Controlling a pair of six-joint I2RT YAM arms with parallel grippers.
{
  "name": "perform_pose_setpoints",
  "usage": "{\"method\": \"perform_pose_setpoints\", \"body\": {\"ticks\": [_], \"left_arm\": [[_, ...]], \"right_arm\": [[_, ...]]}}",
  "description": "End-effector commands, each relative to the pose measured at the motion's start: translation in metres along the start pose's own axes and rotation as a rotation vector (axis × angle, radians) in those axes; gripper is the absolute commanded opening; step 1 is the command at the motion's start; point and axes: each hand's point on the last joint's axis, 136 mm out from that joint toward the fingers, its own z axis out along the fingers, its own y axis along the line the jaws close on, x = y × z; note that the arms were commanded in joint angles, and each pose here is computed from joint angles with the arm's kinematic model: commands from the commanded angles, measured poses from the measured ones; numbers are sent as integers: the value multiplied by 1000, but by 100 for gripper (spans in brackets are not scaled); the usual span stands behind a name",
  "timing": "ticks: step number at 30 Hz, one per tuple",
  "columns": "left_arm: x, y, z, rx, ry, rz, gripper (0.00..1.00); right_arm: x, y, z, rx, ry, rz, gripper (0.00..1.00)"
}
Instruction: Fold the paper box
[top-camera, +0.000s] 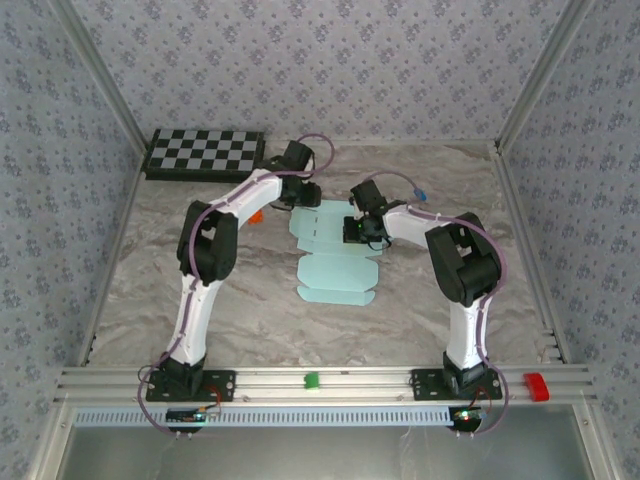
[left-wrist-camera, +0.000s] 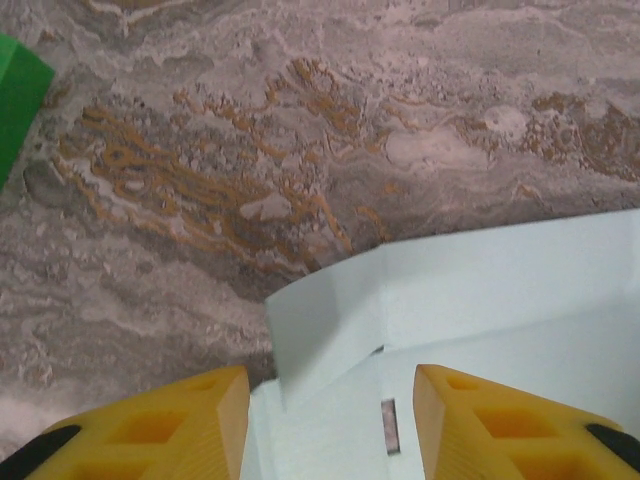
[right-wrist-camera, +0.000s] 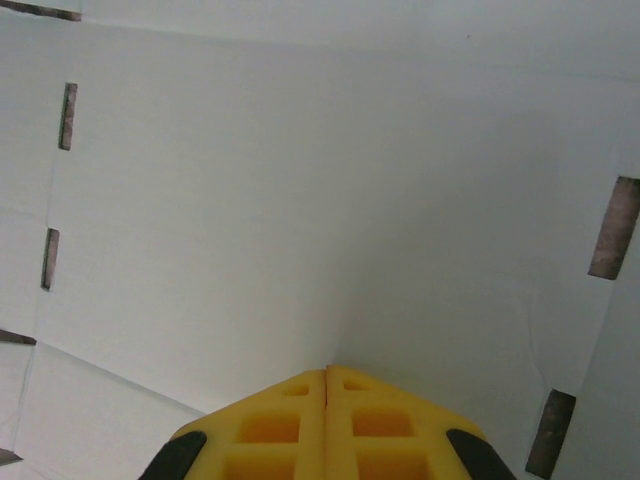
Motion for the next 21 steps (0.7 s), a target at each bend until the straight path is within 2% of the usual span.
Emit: {"method": "perform_pose_setpoints", "body": {"ticks": [1,9,21], "left_arm": [[-4,3,5,-15,16,18,47],[1,12,19,-53,69,5,46],[-9,-15,2,79,50,29,41]], "right_arm": [[16,-3,11,5,49,18,1],[22,-4,13,0,60,22,1],[23,-3,15,0,65,16,1]]}}
